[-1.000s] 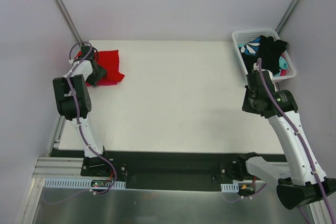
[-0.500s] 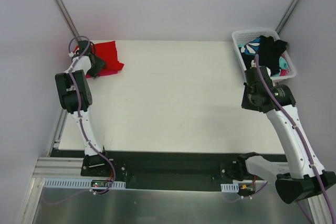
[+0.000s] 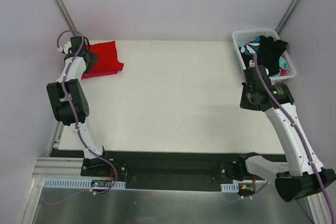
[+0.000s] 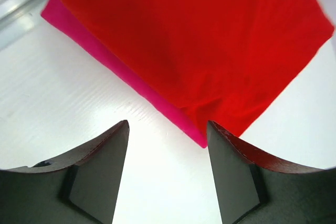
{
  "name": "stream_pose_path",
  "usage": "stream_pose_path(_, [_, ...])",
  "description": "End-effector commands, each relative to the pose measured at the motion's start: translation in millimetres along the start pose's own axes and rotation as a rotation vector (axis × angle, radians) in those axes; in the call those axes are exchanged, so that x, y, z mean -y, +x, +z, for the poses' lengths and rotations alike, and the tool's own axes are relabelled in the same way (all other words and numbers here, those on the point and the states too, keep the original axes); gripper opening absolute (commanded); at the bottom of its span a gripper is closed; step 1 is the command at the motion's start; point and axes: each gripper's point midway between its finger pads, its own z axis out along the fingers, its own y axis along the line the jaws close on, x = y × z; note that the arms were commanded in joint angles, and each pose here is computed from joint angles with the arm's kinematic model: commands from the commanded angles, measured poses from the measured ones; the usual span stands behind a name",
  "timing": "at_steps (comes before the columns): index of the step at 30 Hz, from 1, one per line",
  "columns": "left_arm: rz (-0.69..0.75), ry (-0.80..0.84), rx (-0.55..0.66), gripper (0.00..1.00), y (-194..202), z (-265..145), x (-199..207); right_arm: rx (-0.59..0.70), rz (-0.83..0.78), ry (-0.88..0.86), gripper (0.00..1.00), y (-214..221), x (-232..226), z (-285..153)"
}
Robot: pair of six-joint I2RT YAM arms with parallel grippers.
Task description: Fold and stack the t-shirts
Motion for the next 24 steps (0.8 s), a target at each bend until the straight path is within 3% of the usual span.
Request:
stream_pose_path(1, [-0.03, -0.058, 0.095, 0.61, -32, -11, -23, 0.053, 0.007, -0.014, 0.19, -11, 3, -13])
stream_pose_path(6, [-0.096, -0.109, 0.035, 0.6, -30, 16, -57, 0.052, -0.003, 0.022, 0.2, -8, 10, -10])
stream_pose_path(12, [-0.148, -0.164, 0.044, 0.6, -40, 27, -86, 0.036, -0.004, 0.008, 0.2, -7, 5, -6])
stream_pose_path(24, [-0.224, -0.142, 0.048, 0.6, -59, 58, -91, 0.017, -0.021, 0.02, 0.2, -6, 6, -2])
